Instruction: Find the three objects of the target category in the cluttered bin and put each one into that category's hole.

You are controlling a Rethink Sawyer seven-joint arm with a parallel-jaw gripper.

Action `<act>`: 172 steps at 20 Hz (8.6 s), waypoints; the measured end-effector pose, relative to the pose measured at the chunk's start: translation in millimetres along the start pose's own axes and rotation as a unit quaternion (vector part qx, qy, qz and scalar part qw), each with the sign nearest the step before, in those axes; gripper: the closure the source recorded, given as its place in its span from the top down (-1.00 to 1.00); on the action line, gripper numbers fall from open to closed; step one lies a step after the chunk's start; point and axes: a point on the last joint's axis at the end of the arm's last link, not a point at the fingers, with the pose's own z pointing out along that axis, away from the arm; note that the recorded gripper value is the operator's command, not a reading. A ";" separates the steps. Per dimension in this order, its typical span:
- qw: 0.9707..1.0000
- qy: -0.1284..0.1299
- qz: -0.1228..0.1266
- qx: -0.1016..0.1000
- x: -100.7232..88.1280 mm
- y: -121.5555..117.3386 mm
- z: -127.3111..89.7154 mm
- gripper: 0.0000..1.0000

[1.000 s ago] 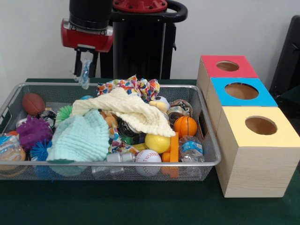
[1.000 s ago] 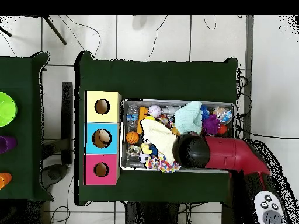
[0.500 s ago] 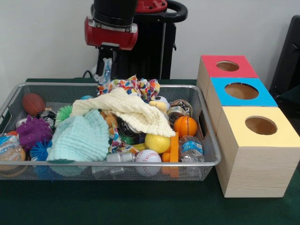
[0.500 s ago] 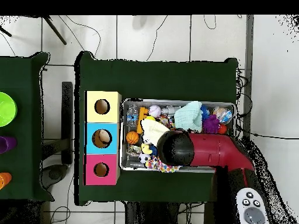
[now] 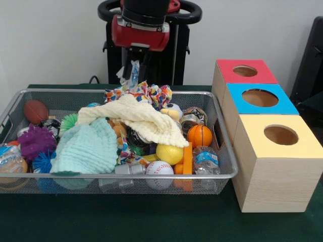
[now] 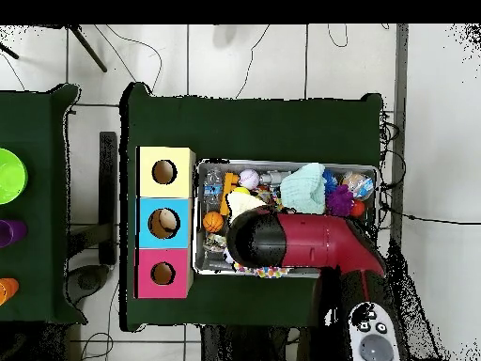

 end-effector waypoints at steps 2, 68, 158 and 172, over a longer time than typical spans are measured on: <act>1.000 0.000 -0.001 0.002 -0.8 6.6 -3.2 -1.00; 0.987 0.027 0.160 0.022 21.2 230.0 -42.1 -1.00; 0.979 0.037 0.201 0.002 22.8 240.7 -66.5 1.00; 0.976 0.052 0.210 -0.004 51.4 237.8 -73.7 1.00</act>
